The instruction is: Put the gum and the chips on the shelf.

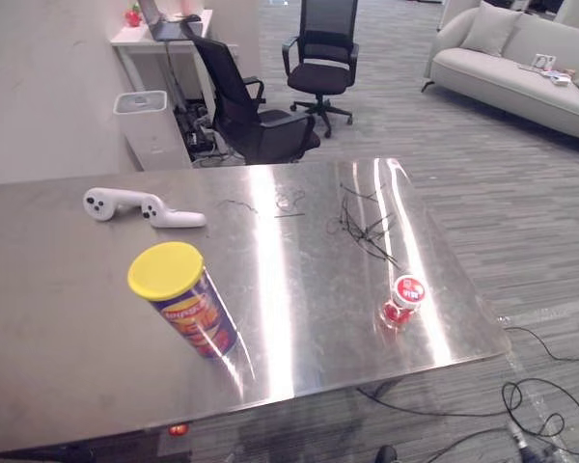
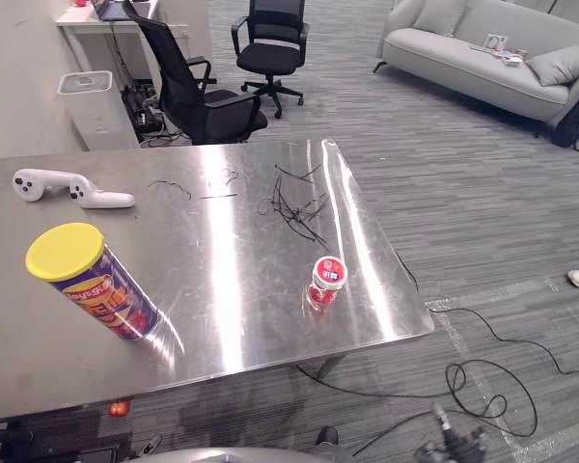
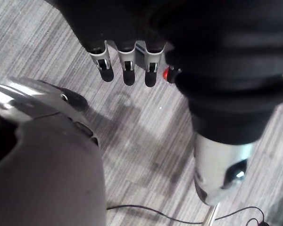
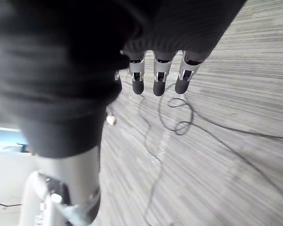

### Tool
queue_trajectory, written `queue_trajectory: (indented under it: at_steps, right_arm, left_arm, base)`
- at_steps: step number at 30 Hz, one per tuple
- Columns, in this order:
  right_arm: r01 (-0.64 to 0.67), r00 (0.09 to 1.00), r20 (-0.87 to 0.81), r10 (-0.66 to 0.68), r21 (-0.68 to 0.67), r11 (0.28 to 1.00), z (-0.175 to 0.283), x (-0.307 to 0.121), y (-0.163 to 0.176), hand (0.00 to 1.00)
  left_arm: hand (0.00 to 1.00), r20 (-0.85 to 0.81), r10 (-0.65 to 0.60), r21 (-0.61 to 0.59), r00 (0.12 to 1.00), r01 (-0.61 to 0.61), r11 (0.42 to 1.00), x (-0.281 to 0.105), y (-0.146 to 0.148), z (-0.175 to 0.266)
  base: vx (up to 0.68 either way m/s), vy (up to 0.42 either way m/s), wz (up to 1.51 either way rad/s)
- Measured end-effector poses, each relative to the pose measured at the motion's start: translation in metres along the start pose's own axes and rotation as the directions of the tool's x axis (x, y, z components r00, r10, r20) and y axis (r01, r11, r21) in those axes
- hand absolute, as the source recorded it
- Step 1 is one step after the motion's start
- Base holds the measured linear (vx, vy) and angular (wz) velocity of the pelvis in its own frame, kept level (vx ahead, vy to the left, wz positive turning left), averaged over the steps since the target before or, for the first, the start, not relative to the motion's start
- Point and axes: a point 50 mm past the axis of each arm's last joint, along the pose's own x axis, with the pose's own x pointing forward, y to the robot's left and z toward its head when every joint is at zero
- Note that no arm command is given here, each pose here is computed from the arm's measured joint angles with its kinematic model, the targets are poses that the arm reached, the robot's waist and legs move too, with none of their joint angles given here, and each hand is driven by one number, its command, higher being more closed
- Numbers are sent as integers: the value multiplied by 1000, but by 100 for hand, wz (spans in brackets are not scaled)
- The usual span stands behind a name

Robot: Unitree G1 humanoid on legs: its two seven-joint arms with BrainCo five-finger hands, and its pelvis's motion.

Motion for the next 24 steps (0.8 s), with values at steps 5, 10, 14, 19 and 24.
queue_trajectory:
  at_steps: [5,10,14,19,24]
  right_arm:
    - [-190,953,234,191,-30,981,71,7,31,0]
    - [-372,860,313,403,-155,915,97,-8,56,0]
    - [-493,762,335,554,-254,832,113,-21,62,0]
    - [-611,572,338,747,-433,663,132,-47,87,0]
    - [-686,401,325,856,-513,516,142,-70,106,0]
  left_arm:
    - [0,-7,-8,39,1000,8,999,-1,0,-3]
    - [0,-7,-20,59,1000,21,998,-4,0,-6]
    - [0,-22,-15,71,1000,17,997,-5,3,-11]
    - [0,-11,-28,84,1000,28,996,-4,0,-8]
    - [0,-18,-31,125,999,33,992,-5,0,-10]
  base:
    - [-67,-33,-13]
    - [-62,-42,-8]
    - [9,-14,-11]
    - [15,2,0]
    - [0,0,0]
